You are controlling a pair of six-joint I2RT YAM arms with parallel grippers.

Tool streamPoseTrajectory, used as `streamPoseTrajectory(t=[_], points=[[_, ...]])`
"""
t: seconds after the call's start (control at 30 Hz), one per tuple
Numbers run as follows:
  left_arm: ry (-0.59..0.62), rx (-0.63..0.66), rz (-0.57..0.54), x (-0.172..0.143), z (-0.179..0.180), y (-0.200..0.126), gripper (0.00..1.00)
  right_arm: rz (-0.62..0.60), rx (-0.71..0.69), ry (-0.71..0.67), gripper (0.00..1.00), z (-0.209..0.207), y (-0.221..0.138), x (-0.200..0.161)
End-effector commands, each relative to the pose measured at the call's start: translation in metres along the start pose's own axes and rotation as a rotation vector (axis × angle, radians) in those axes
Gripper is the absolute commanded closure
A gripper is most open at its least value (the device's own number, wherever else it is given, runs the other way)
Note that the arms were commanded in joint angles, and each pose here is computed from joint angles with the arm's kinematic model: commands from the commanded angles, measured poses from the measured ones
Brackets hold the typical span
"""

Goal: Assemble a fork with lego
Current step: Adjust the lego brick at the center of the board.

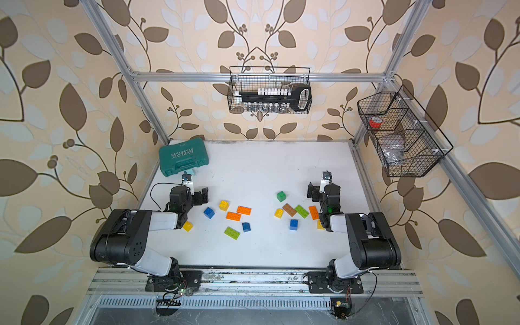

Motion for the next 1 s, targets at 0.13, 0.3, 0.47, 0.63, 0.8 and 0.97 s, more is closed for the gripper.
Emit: streamPoseTrajectory(t=[0.13,0.3,0.47,0.63,0.8,0.97], points=[[-0.003,-0.005,-0.041,0.014,0.001,-0.003,0.01,-0.001,0.005,0.006,0.0,-0.001,-0.002,0.0],[-0.02,0.047,-0.068,0.023,0.01,-0.006,0.01,0.008,-0.077,0.031,0.0,-0.011,-0.006,0.019],[-0.031,0.061,0.164,0.051,0.021,-0.008,0.01,0.066,-0.003,0.019,0.01,0.006,-0.019,0.061],[-0.132,0.063,0.217,0.066,0.019,-0.031,0.01,0.114,0.206,0.043,0.01,0.047,-0.04,0.083],[-0.226,-0.012,0.292,0.071,0.005,-0.057,0.01,0.196,0.442,-0.003,0.01,0.108,-0.062,0.08],[-0.354,-0.08,0.375,0.052,-0.01,-0.068,0.08,0.24,0.645,-0.15,0.01,0.177,-0.092,0.057]])
Point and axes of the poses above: each gripper's point midway between its finger pads, its own y axis out along the fingers, its own z axis along the line the jaws close on, x = y × z, the point moved 2 cm from there along -y, back along the fingers, and after that the axes turned 6 degrees about y, right-handed, at the moved point
